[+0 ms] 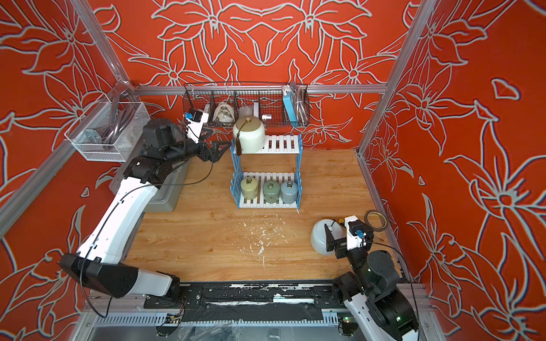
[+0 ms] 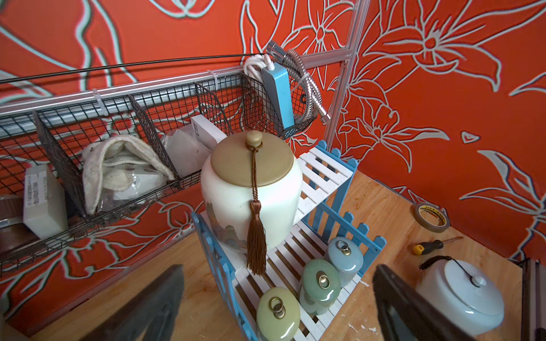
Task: Remove the tea canisters from the shelf
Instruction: Pick up the tea canister from the shelf, then place the tea canister at the center of the board.
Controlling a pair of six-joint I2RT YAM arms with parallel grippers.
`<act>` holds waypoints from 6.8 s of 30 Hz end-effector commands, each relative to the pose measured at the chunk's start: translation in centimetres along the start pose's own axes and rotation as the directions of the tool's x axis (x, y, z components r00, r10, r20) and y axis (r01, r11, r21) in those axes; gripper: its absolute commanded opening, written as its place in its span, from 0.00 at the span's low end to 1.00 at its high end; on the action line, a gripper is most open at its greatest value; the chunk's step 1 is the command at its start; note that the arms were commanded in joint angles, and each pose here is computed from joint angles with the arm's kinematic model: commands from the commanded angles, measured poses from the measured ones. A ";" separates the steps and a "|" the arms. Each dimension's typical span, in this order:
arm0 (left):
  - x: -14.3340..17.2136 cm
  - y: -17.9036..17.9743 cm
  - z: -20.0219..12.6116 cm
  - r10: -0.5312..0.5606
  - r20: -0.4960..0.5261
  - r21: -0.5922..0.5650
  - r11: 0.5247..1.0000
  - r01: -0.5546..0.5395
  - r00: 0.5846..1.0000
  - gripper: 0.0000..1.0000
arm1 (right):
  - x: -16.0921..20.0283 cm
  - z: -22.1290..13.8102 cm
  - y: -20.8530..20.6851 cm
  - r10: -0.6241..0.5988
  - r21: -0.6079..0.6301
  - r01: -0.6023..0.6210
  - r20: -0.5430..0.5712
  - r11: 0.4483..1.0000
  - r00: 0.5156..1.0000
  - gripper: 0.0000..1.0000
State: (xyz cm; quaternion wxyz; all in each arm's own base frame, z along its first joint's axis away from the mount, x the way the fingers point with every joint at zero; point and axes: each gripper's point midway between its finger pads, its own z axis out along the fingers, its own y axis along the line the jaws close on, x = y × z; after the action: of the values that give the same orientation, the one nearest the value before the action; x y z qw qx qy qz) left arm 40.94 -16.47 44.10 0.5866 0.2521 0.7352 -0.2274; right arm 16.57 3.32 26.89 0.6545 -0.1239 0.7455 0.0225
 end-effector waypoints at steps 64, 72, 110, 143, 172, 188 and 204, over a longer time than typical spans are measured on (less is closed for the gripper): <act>-4.7 3.4 14.1 0.155 0.028 -0.048 0.987 -0.153 0.988 0.00 | 0.2 -0.1 -0.4 -0.016 0.024 0.016 -0.004 1.000 1.000 0.99; -9.6 1.4 11.3 0.175 0.164 -0.042 0.985 -0.170 0.971 0.00 | 0.2 -0.1 -0.4 -0.017 0.026 0.017 -0.005 1.000 1.000 0.99; -10.4 -15.3 -3.0 0.140 0.370 0.379 0.880 -0.287 0.918 0.00 | 0.2 0.0 -0.7 -0.016 0.042 0.016 -0.004 0.999 1.000 0.99; 11.2 -22.6 3.7 0.119 0.198 0.688 0.690 -0.224 0.973 0.00 | 0.3 0.1 -1.0 -0.016 0.061 0.016 -0.006 0.998 1.000 0.99; 22.8 -30.4 8.7 0.214 0.160 0.802 0.540 -0.253 0.964 0.00 | 0.2 0.0 -1.3 -0.013 0.078 0.013 -0.006 0.997 1.000 0.99; 26.4 -31.1 9.2 0.281 0.133 0.795 0.543 -0.272 0.950 0.06 | 0.2 -0.2 -1.4 -0.012 0.083 0.012 -0.009 0.996 1.000 0.99; 27.6 -31.5 9.8 0.303 0.077 0.797 0.553 -0.241 0.950 0.48 | 0.2 -0.2 -1.6 -0.010 0.092 0.011 -0.010 0.996 1.000 0.99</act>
State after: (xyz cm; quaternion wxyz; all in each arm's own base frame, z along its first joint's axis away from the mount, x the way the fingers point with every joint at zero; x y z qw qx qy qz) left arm 23.20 -43.26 14.67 0.3979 0.6018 0.5464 -0.4254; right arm 16.84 1.77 26.60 0.6509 -0.0953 0.7530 -0.0136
